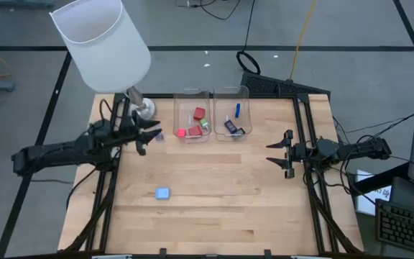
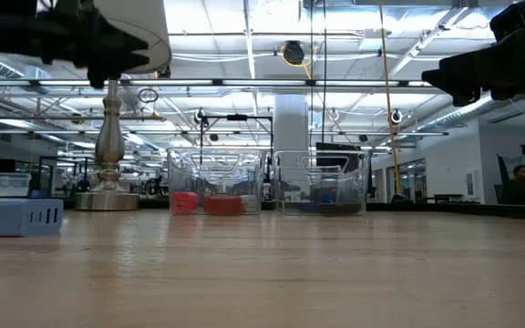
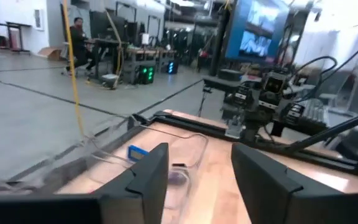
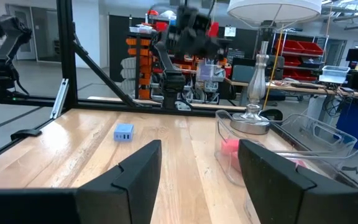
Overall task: Pick & Place Office items
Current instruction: Put the violet charger adapter into the left transparent bin
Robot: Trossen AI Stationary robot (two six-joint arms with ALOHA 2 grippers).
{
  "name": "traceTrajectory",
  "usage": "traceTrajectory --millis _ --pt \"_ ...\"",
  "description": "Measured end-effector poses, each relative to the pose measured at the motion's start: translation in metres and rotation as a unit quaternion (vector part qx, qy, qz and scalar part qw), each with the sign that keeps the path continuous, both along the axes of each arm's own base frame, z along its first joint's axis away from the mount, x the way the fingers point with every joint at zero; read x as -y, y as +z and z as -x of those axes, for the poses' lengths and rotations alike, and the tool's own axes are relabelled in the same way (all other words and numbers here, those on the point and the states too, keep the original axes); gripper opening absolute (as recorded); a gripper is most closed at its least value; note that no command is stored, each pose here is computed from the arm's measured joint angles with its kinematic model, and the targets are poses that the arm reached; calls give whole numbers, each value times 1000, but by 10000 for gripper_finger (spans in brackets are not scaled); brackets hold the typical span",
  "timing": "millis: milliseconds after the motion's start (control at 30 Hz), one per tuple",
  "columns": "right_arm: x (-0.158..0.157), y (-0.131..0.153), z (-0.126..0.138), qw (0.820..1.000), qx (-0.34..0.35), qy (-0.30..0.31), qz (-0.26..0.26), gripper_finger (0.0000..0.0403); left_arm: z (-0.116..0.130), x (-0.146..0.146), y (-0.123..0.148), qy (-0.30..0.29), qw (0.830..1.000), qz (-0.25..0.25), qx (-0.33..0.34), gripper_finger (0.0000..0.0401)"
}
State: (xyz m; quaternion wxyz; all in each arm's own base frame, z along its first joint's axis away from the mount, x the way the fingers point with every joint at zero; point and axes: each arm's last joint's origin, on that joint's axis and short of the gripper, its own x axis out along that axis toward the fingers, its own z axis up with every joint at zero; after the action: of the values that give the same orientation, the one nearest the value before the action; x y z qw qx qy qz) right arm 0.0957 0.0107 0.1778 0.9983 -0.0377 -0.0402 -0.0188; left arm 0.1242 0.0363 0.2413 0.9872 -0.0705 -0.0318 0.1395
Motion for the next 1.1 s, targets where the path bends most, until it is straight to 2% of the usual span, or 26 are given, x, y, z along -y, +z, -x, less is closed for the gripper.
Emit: traceTrajectory --millis 200,400,533,600,700,767,833,900,967,1100 --pt "0 0 0 1000 0 0 0 207 1 0 -55 4 998 7 68 105" --pt "0 0 0 1000 0 0 0 208 -5 1 -61 -11 999 27 38 30" --pt "0 0 0 1000 0 0 0 208 -9 6 -66 -47 998 26 14 3" --pt "0 0 0 1000 0 0 0 208 -11 6 -68 -26 999 26 0 5" --pt "0 0 0 1000 0 0 0 208 -15 3 -70 66 993 50 -86 4" --pt "0 0 0 1000 0 0 0 208 -15 0 -75 139 973 80 -168 2" --pt "0 0 0 1000 0 0 0 208 -16 -1 -80 190 949 114 -223 4" --pt "0 0 0 1000 0 0 0 208 -19 -2 -84 209 937 143 -240 17" --pt "0 0 0 1000 0 0 0 208 -23 -2 -89 205 934 156 -247 39" --pt "0 0 0 1000 0 0 0 205 -34 -3 -98 192 932 163 -261 110"
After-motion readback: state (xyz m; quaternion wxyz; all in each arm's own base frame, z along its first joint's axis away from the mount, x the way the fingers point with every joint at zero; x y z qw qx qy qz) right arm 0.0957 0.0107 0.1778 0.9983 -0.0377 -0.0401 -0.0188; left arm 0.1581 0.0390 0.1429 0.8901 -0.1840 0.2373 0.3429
